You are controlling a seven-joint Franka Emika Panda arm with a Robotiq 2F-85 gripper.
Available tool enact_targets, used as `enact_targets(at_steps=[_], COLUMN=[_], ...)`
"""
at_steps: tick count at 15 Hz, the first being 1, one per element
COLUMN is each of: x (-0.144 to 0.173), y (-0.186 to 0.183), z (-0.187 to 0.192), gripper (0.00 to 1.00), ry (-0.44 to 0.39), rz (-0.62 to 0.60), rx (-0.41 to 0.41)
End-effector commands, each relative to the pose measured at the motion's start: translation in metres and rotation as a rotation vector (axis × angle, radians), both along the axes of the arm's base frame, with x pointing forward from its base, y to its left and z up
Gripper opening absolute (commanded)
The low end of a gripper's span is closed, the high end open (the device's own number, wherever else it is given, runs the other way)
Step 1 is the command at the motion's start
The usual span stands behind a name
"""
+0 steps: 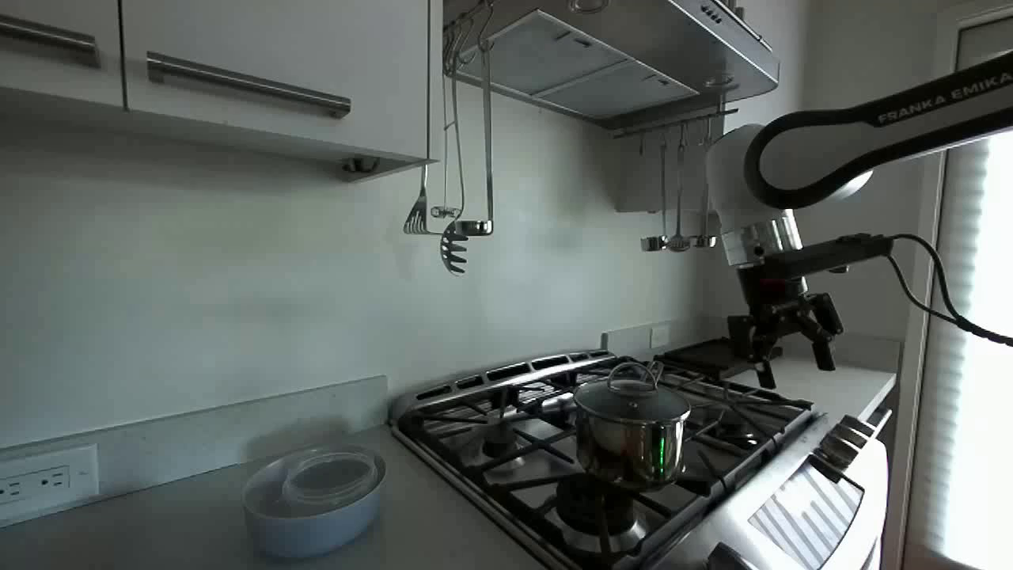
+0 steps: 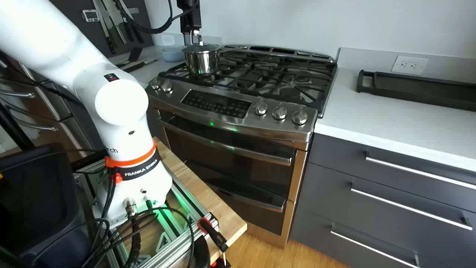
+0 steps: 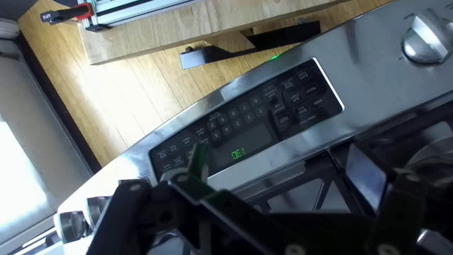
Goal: Remove the lid from the pot
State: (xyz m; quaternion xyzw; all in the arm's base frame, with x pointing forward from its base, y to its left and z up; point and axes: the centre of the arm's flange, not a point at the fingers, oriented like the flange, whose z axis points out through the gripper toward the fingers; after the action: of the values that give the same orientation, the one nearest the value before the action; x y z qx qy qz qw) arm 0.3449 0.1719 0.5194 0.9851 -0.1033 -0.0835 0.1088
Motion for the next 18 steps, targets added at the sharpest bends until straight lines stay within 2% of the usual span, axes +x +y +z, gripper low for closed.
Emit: enact_targets(at_steps=[1, 6, 9, 11, 13, 16, 18], x=[0.000, 0.000, 0.012, 0.024, 0.039, 0.058, 0.066], y=[0.000, 0.000, 0.003, 0.009, 0.021, 0.045, 0.062], z=[0.000, 0.000, 0.009, 0.018, 0.029, 0.038, 0.038], gripper=[1.00, 1.00, 1.00, 1.00, 1.00, 1.00, 1.00], ry=[0.000, 0.000, -0.069, -0.134, -0.204, -0.265, -0.282], rz=[0.000, 0.000, 0.031, 0.074, 0.128, 0.237, 0.344], rx=[0.000, 0.000, -0.006, 0.042, 0.126, 0.246, 0.286])
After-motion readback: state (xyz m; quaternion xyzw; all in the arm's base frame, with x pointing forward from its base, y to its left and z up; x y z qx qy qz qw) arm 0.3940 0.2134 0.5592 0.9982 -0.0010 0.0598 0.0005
